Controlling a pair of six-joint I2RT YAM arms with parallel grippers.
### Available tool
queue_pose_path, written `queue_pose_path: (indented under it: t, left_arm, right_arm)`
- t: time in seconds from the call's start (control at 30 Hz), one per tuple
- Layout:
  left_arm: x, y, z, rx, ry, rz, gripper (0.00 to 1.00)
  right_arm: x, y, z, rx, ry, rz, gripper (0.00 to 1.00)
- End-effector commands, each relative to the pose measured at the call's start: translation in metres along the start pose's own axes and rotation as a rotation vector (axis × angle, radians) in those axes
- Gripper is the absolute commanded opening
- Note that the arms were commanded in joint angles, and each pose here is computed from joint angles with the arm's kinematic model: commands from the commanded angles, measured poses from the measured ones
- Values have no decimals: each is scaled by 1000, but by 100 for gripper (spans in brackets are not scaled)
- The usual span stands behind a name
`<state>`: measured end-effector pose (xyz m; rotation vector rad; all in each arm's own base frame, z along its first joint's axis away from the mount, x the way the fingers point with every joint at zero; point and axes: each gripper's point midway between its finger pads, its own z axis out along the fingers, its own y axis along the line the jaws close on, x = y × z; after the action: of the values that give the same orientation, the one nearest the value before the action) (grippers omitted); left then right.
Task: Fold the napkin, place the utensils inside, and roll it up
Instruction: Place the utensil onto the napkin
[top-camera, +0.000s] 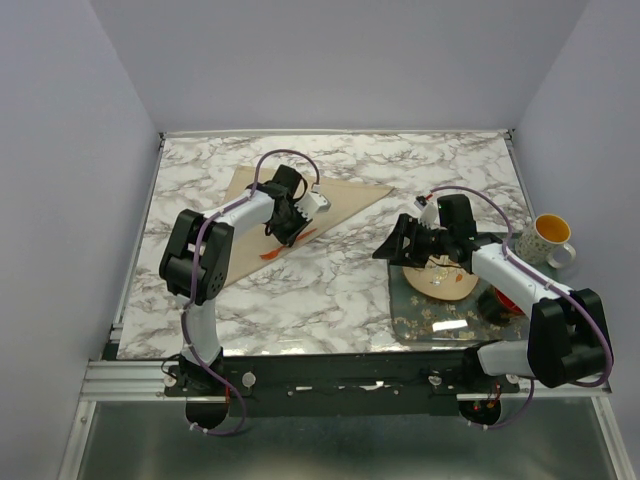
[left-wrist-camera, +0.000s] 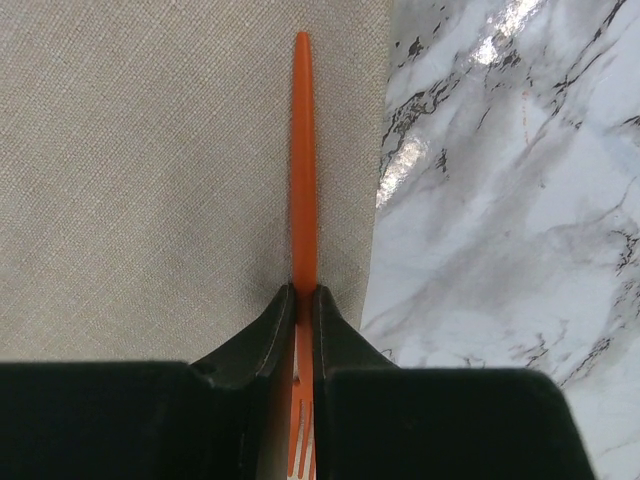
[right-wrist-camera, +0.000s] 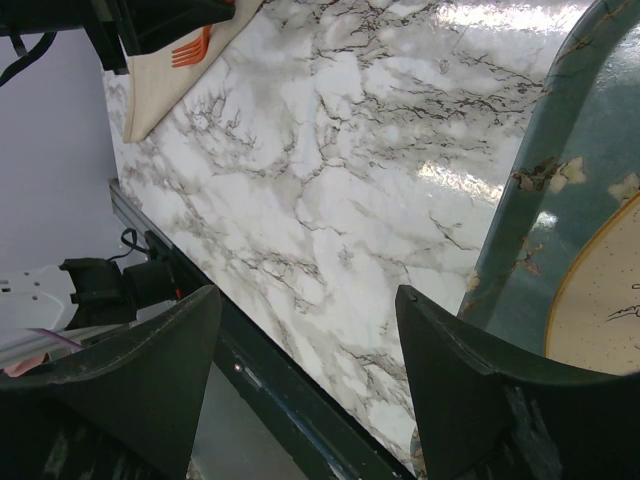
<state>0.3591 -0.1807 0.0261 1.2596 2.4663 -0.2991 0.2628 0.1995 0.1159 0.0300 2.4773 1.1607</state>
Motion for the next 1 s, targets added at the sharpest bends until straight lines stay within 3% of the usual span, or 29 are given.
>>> queue_pose_path:
  t: [0.0,0.5,0.77,0.83,0.97]
  left_arm:
    - [-6,8,-8,-50,-1,47,13]
    - [-4,8,-2,-48,13,55,16]
    - [-5,9,-13,-87,11,29,37]
    - [-11,10,-24,-105,-13,28,38]
    - [-24,17,-51,-168,-67,6,52]
  right_arm:
    - [3,1,2,-19,14,-13,79]
    - [5,0,2,-19,21,-4,79]
    - [6,0,4,-25,29,-4,79]
    - [6,0,4,-26,31,-1,79]
    - [7,0,4,-29,30,-2,79]
